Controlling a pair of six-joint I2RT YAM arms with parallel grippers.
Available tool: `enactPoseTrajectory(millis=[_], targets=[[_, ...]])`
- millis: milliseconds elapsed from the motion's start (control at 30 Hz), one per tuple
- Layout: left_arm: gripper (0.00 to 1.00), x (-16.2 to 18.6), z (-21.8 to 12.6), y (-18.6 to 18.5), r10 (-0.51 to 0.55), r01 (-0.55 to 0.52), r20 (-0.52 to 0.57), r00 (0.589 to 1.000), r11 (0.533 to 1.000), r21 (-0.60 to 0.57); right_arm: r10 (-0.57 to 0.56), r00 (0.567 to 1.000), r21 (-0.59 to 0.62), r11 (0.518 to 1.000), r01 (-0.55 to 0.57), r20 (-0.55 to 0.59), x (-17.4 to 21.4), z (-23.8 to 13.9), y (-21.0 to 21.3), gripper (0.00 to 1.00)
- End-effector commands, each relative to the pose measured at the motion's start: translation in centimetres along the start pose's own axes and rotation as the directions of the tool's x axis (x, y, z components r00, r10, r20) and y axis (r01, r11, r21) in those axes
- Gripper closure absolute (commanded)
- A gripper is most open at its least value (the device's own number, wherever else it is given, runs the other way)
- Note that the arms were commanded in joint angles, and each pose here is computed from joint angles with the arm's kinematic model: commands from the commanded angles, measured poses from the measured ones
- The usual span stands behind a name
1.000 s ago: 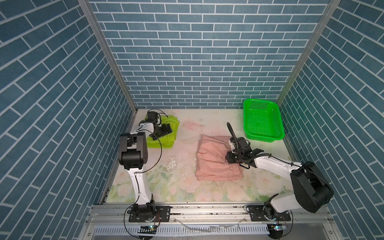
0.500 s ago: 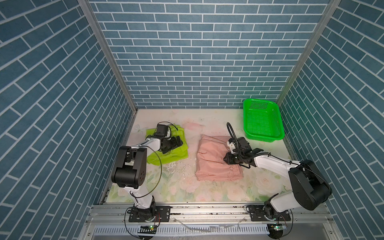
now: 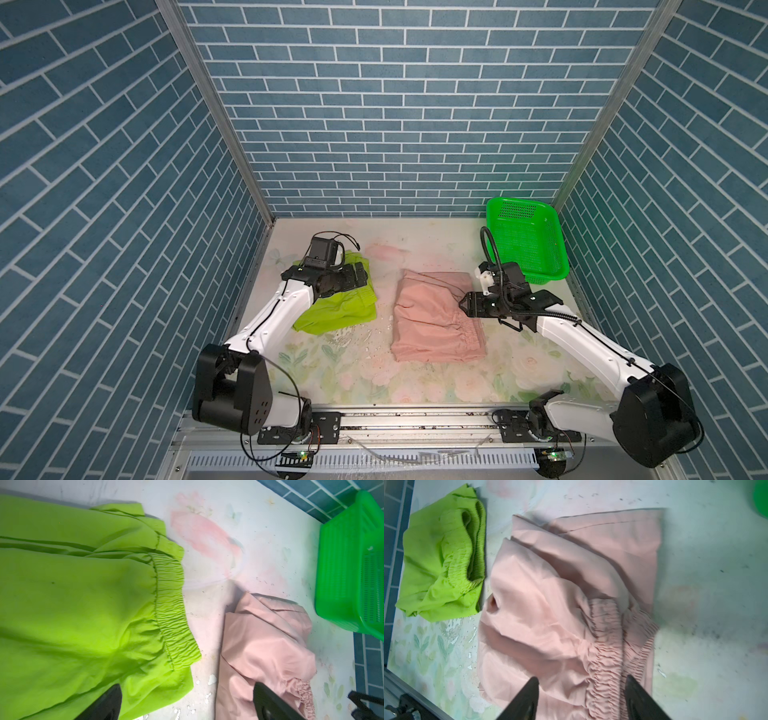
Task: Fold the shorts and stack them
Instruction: 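Move the left gripper onto the green shorts while the right presses the pink shorts, then grasp the folded pink shorts at both sides with left and right grippers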
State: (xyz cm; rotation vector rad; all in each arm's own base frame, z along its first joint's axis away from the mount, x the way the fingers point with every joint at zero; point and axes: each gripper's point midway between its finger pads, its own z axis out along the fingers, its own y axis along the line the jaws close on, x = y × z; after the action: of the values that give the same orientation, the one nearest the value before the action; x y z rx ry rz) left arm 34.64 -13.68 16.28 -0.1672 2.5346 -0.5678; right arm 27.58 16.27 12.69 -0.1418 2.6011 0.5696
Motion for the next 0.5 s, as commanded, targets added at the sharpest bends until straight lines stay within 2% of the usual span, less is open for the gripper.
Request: enactPoseTrajectory(millis=[0, 133, 300, 467], targets=[[0.00, 4.0, 1.7, -1.9, 0.055, -0.051, -0.095, 0.994, 0.998, 0.041, 0.056, 0.990, 0.041, 0.998, -0.051, -0.127, 3.1, -0.1, -2.2, 0.29], [0.00, 7.0, 4.7, -4.7, 0.111, -0.093, -0.128, 0.986, 0.986, 0.137, 0.047, 0.982, 0.009, 0.999, -0.046, -0.182, 4.6, 0.5, -2.3, 0.27], [0.00, 8.9, 7.4, -6.9, 0.183, -0.150, -0.137, 0.974, 0.963, 0.223, 0.008, 0.985, -0.060, 0.998, -0.019, -0.173, 5.3, 1.9, -1.8, 0.26], [0.00, 10.3, 9.3, -7.9, 0.212, -0.165, -0.148, 0.966, 0.946, 0.280, 0.032, 0.978, -0.018, 0.999, -0.036, -0.204, 6.0, 3.9, -3.1, 0.25]])
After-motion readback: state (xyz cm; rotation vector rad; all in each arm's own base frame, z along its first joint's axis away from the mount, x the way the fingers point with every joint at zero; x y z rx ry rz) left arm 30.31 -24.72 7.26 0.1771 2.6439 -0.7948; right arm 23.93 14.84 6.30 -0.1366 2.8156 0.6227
